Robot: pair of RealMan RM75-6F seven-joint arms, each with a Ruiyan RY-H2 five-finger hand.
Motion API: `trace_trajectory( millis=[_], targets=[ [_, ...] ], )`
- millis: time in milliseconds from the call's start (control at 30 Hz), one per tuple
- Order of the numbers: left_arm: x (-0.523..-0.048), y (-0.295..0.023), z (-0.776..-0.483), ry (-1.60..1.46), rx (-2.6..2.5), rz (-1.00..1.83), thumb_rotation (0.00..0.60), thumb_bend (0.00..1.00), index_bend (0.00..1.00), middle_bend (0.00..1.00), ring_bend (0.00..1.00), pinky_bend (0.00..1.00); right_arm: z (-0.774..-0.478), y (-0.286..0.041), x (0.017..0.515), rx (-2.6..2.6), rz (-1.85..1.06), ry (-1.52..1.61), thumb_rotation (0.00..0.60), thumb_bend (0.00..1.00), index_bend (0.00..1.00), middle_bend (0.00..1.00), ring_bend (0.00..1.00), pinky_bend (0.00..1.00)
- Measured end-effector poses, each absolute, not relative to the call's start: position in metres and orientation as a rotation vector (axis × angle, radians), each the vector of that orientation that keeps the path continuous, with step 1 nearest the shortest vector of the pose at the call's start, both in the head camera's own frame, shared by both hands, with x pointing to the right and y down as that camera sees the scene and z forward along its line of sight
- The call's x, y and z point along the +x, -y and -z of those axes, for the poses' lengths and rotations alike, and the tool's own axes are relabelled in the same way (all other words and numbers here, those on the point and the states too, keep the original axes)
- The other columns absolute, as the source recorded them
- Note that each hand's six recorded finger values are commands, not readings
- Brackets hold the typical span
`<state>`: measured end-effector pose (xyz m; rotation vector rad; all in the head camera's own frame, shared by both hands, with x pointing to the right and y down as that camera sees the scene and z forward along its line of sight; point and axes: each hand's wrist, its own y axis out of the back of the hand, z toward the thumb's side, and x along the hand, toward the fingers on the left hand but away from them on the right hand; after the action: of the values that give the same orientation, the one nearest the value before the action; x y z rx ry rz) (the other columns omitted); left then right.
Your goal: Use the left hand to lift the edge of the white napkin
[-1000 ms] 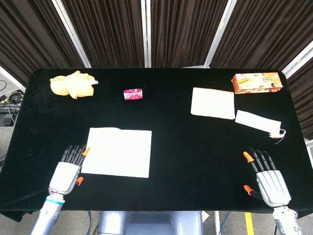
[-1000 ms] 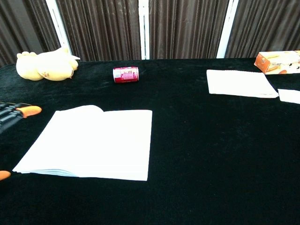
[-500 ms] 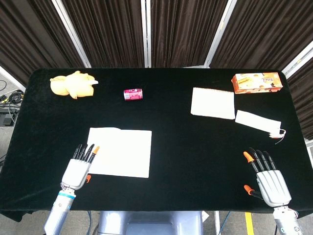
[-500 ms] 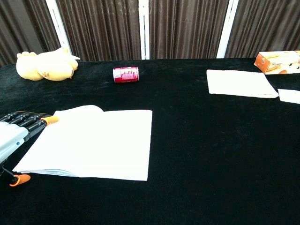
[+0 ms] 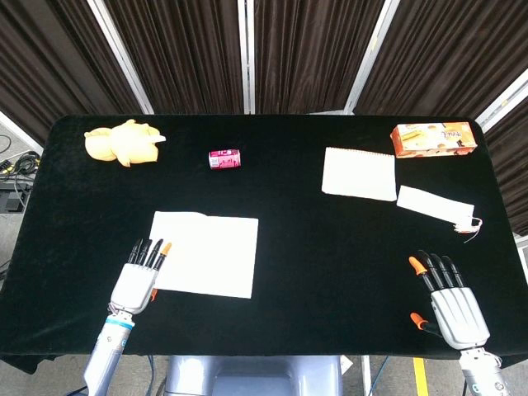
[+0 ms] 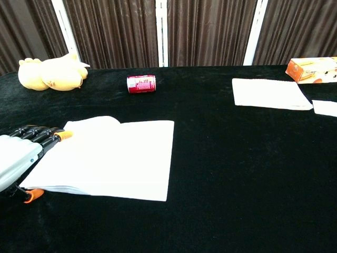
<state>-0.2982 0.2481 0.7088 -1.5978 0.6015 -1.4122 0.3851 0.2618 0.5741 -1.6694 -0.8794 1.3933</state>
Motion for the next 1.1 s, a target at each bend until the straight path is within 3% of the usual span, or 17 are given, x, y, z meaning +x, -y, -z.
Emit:
trace_trajectory(
  millis=[200,767,1100],
  targets=[
    [-0.296,-0.247,-0.707,-0.615,-1.590,1.389,0.600,0.48,0.00,0.00,0.00,0.00,-0.575,-0.262,0.385,-1.669,-1.395,0.879,0.600,0.04,0.00,0.00,0.00,0.00],
    [-0.274,-0.231,-0.661,-0.747,-1.529,1.158,0.600,0.48,0.00,0.00,0.00,0.00,-0.575,-0.262,0.385,-1.667,-1.395,0.881,0.600,0.04,0.00,0.00,0.00,0.00],
    [-0.229,-0.208,-0.646,-0.819,-1.542,1.021,0.600,0.47,0.00,0.00,0.00,0.00,-0.572,-0.260,0.386,-1.666,-1.393,0.902,0.600,0.04,0.00,0.00,0.00,0.00]
  ],
)
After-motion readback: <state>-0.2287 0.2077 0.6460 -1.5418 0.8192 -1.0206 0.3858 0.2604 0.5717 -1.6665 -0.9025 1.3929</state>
